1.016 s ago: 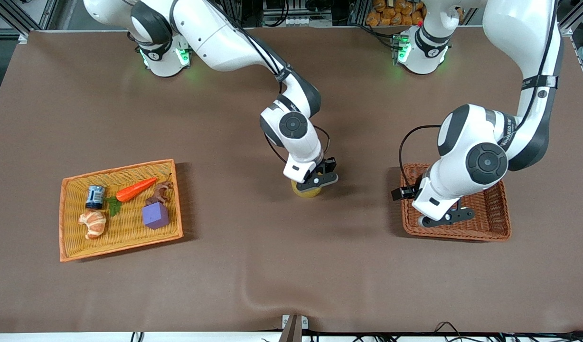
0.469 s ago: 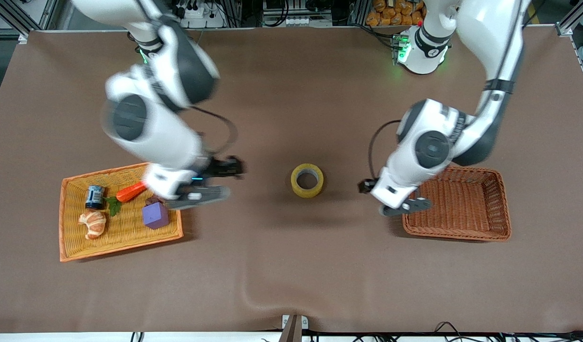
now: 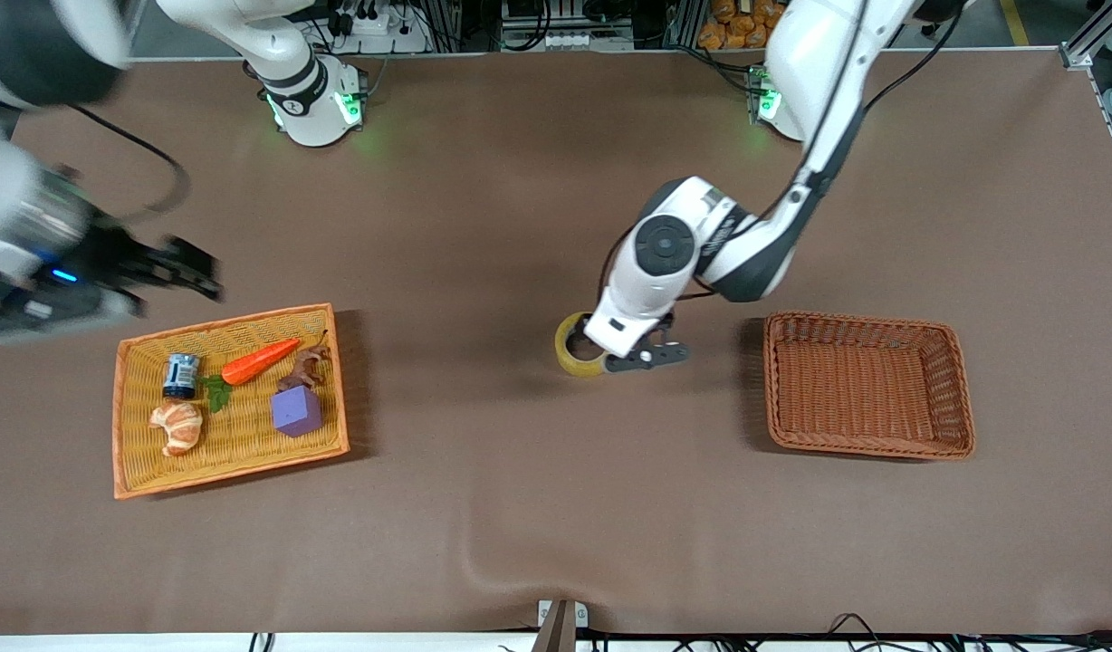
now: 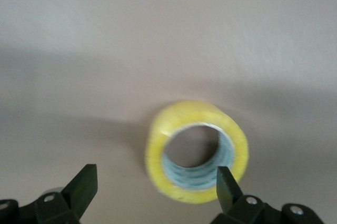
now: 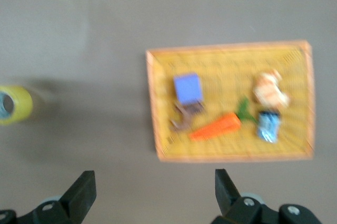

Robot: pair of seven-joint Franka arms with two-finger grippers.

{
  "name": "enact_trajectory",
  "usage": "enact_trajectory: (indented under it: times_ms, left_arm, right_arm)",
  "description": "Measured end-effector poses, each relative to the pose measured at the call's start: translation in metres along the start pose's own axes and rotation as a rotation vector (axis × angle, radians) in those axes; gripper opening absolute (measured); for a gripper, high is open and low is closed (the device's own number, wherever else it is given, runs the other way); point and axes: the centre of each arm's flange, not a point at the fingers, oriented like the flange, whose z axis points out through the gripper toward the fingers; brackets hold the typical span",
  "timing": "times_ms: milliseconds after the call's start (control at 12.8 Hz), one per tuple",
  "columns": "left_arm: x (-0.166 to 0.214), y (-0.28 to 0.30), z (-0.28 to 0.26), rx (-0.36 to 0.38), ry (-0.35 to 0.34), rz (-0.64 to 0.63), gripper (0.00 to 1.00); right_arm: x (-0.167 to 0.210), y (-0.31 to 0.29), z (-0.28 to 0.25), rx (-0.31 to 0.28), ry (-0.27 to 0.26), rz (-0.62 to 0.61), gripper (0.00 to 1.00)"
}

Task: Transfer tape with both arms
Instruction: 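Grasp the tape with the left gripper while the right gripper withdraws, then carry the tape with the left gripper into the brown basket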

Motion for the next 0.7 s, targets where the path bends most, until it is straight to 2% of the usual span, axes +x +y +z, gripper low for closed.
enact_trajectory:
  times_ms: [78,312,469,625,703]
  left_arm:
    - [-0.007,0.005,0.017,0.003,-0.01,-0.002,1.0]
    - [-0.009,0.003,0.037,0.02,-0.028,-0.004,1.0]
    - [-0.004,-0.001,0.037,0.023,-0.025,-0.012,1.0]
    - [-0.007,-0.005,0.042,0.033,-0.033,-0.013,0.96]
    - [-0.009,-0.007,0.047,0.041,-0.039,-0.018,0.85]
  right_arm:
    - [-0.018,0.023,-0.016,0.0,-0.012,0.026,1.0]
    - [-0.049,0.064,-0.05,-0.044,0.028,0.028,1.0]
    - [-0.068,0.077,-0.067,-0.051,0.039,0.047,1.0]
    - [-0.084,0.093,-0.068,-0.039,-0.002,0.081,1.0]
    - [-0.087,0.1,-0.065,-0.034,-0.021,0.093,1.0]
